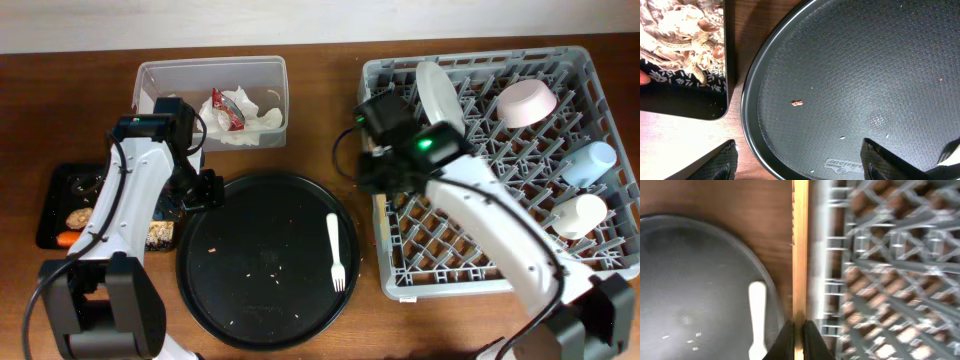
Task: Sort waste into correct bins and load items into the dishwasher rack
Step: 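Place the chopstick upright in the rack with the right gripper, then grasp the white plastic fork on the round tray with the right gripper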
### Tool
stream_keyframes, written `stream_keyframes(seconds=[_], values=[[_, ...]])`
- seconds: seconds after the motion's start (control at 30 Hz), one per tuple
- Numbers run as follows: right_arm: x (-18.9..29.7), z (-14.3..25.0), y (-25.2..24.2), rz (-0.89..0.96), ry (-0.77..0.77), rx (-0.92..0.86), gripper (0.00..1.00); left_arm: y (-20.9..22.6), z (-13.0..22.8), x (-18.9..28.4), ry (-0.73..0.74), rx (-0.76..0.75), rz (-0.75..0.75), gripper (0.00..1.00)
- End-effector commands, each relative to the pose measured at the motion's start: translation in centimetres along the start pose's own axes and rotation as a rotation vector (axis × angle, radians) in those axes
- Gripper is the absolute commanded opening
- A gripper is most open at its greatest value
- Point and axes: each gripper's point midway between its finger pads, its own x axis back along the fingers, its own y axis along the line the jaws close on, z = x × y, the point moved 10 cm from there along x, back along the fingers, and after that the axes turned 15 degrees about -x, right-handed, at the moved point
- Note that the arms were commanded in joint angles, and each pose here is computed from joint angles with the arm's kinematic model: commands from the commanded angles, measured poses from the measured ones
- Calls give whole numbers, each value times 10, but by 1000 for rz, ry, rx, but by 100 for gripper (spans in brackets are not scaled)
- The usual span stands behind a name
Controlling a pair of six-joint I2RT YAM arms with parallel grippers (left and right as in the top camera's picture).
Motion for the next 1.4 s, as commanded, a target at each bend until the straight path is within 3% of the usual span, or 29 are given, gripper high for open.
stream_keyframes(seconds=[0.0,0.33,0.37,0.4,0.43,0.53,0.67,0.77,0.9,1.03,1.27,1.37], values=[[-5,-12,-41,86,42,39,4,0,3,8,-27,-1,-9,79],[-60,6,-89,205,105,5,5,0,3,8,-27,-1,-9,79],[-60,6,-89,204,104,5,29,0,3,8,-26,-1,-9,79],[-60,6,-89,201,106,6,40,0,3,8,-27,-1,-9,79],[-60,6,-89,201,106,6,42,0,3,8,-27,-1,-9,79],[-41,0,-80,129,85,2,43,0,3,8,-26,-1,-9,79],[15,1,-38,-147,18,67,44,0,3,8,-28,-1,-9,79],[-12,40,15,-149,137,228,49,0,3,8,-27,-1,-9,79],[-86,91,55,-1,358,254,49,0,3,8,-27,-2,-9,79],[-130,118,51,130,476,179,49,0,3,8,-27,-2,-9,79],[-143,160,42,146,581,179,50,0,3,8,-27,-1,-9,79],[-143,160,41,155,586,172,35,0,3,8,-27,-1,-9,79]])
